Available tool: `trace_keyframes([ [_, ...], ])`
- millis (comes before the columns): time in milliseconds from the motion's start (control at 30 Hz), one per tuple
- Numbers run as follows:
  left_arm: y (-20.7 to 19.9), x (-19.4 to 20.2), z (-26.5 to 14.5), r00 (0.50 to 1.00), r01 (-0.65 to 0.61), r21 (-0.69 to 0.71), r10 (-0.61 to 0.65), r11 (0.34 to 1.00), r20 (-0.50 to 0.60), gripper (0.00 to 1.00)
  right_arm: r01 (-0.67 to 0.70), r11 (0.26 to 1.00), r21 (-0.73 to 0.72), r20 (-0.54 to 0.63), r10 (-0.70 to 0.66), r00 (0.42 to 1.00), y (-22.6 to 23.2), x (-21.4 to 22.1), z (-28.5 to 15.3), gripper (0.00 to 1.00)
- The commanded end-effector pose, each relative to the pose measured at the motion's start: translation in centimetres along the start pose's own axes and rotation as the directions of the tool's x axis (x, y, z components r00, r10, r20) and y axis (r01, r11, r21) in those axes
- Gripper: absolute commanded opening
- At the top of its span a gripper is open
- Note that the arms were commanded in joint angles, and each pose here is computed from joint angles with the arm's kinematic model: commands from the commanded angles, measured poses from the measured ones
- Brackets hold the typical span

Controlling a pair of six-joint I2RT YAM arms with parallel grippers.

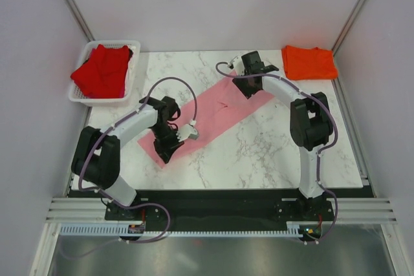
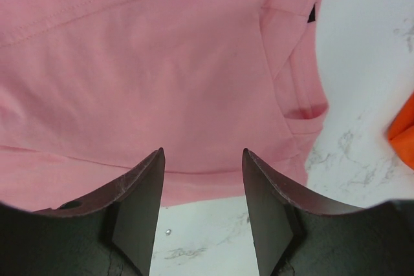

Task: Fold and stack the t-shirts
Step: Fold the tshirt

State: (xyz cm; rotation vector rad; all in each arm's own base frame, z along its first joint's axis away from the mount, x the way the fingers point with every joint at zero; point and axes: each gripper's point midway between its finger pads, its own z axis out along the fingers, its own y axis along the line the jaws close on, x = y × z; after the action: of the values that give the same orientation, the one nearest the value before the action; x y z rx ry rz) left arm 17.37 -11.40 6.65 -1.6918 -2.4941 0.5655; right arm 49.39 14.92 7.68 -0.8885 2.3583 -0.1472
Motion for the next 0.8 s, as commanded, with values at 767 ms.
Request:
trace_keyframes([
  [767, -9.4, -6.6, 2.2, 0.995, -0.102, 0.283, 0.1, 0.954, 0.024, 0.02, 0.014, 1.0, 0.005, -0.058, -0.014, 0.998, 1.4, -0.5, 4.9, 0.57],
])
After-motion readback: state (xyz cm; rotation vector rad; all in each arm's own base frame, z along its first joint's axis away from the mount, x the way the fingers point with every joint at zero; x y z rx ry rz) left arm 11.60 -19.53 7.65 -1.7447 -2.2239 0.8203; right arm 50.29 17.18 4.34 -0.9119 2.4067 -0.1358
